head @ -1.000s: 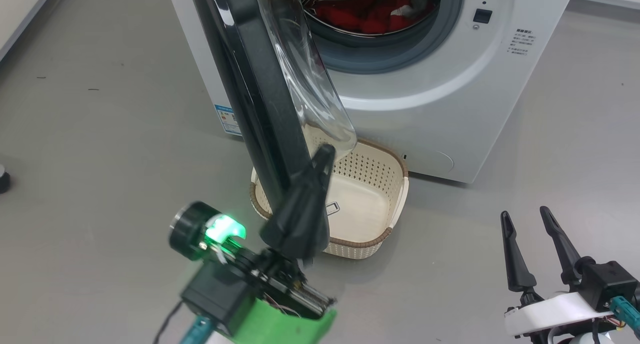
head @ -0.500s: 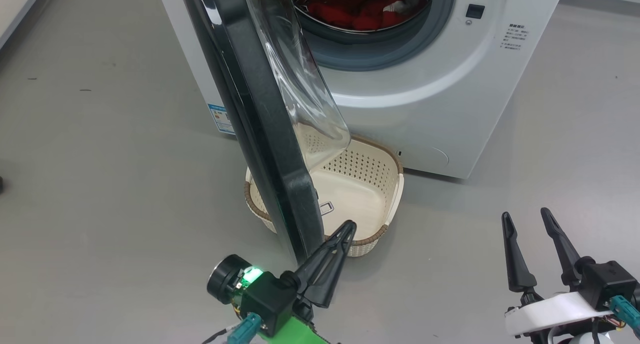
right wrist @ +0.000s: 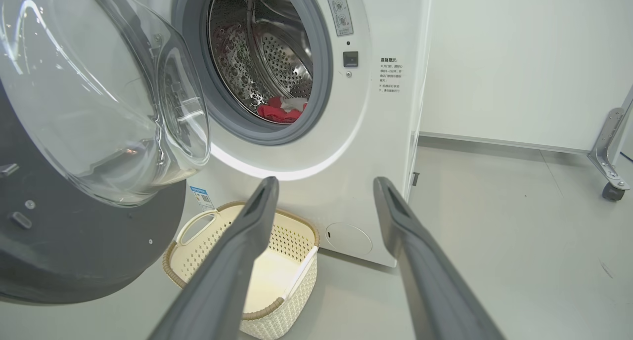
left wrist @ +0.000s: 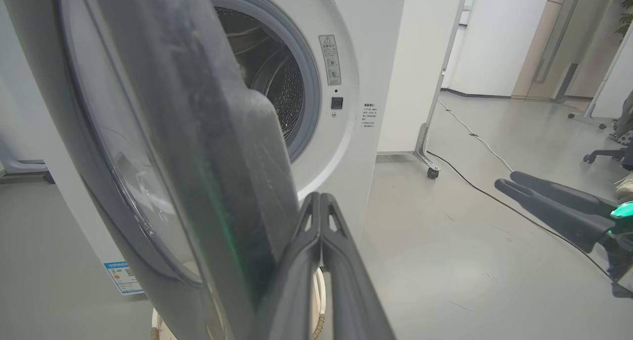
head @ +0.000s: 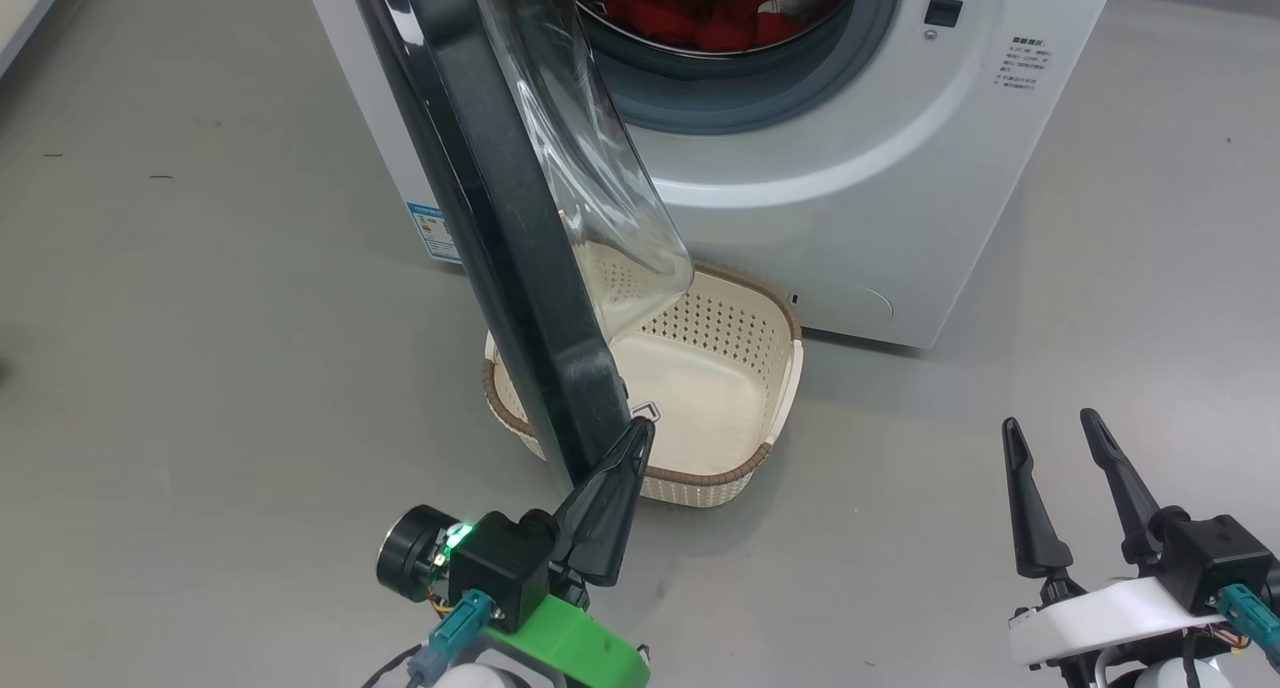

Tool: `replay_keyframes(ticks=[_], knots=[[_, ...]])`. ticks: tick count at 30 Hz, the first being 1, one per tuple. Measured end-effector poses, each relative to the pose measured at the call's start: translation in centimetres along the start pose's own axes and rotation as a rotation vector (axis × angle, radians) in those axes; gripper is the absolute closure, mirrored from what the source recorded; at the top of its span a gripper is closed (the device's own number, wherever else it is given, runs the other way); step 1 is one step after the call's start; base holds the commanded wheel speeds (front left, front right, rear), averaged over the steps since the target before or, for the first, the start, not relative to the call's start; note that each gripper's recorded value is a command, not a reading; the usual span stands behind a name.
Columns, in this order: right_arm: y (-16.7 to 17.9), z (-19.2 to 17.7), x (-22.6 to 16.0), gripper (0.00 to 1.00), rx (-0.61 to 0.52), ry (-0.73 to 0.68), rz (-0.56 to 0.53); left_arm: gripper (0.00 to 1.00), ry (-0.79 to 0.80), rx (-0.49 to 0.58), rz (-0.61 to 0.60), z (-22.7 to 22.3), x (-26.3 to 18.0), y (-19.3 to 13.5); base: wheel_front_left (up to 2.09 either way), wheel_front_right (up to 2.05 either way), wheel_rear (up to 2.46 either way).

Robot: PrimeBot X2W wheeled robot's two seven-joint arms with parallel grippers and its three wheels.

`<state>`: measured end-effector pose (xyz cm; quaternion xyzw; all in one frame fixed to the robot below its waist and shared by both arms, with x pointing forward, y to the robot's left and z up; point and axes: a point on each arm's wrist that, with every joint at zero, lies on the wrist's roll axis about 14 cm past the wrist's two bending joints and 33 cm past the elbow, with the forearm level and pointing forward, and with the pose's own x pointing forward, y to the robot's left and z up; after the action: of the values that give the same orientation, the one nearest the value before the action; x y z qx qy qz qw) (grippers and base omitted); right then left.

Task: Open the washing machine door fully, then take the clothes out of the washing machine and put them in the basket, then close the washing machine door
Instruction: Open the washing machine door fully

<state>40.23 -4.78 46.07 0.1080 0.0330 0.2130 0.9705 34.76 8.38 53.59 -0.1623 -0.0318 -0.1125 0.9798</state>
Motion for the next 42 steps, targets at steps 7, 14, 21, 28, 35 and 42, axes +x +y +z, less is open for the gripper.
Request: replay_keyframes(ticks=[7,14,21,28,35,42], knots=[[-0.4,-0.2,-0.1,0.00,0.001,0.006,-0.011,1.00,0.011,0.004,0.015,-0.4,0.4,0.5,0.00,0.00,0.00],[-0.6,-0.2,0.0,0.00,0.002,0.006,-0.017,1.00,0.014,0.003,0.042,-0.7,0.4,1.1,0.00,0.00,0.00],[-0.7,-0.1,0.2,0.00,0.001,0.002,-0.022,1.00,0.003,-0.041,0.073,-0.6,0.1,1.6,0.00,0.00,0.00],[0.1,0.0,0.7,0.00,0.002,-0.002,0.001,1.00,-0.010,-0.063,0.115,-0.4,-0.7,2.3,0.00,0.00,0.00],[1.2,0.0,1.3,0.00,0.001,-0.001,0.035,1.00,-0.010,-0.066,0.163,-0.5,-1.8,3.2,0.00,0.00,0.00],[2.5,-0.1,1.9,0.00,0.003,0.000,0.074,1.00,-0.018,-0.062,0.229,-0.4,-3.1,4.6,0.00,0.00,0.00]])
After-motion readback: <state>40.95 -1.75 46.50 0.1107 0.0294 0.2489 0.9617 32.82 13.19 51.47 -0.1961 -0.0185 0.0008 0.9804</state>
